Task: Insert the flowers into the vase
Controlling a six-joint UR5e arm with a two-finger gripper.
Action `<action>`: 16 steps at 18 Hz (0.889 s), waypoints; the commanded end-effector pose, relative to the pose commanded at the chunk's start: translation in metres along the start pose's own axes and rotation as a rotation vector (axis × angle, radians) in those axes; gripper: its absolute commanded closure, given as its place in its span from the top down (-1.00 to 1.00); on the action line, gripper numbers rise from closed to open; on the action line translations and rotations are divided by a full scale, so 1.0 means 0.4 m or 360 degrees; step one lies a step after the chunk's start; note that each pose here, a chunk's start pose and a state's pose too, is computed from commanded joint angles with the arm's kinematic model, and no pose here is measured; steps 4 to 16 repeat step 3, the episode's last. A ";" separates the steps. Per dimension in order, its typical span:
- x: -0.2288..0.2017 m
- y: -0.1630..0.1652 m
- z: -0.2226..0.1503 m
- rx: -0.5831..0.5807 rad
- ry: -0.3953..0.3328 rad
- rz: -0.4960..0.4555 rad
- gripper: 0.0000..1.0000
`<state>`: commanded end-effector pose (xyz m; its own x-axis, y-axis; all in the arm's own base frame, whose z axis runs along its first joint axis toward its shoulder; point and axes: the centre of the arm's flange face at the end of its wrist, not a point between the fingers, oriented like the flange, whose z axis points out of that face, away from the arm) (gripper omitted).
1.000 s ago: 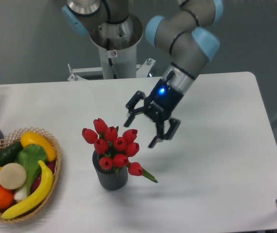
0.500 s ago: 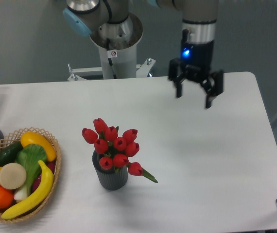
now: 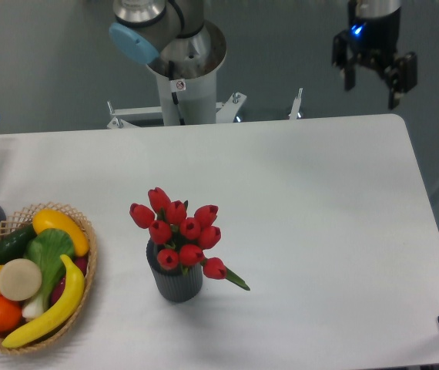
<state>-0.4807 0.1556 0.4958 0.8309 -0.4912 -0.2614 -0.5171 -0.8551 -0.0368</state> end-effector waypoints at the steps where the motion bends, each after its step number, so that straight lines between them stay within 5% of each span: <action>1: 0.006 0.028 -0.011 0.0025 0.0008 -0.0020 1.00; 16: 0.020 0.067 -0.018 0.0080 0.0024 -0.0019 1.00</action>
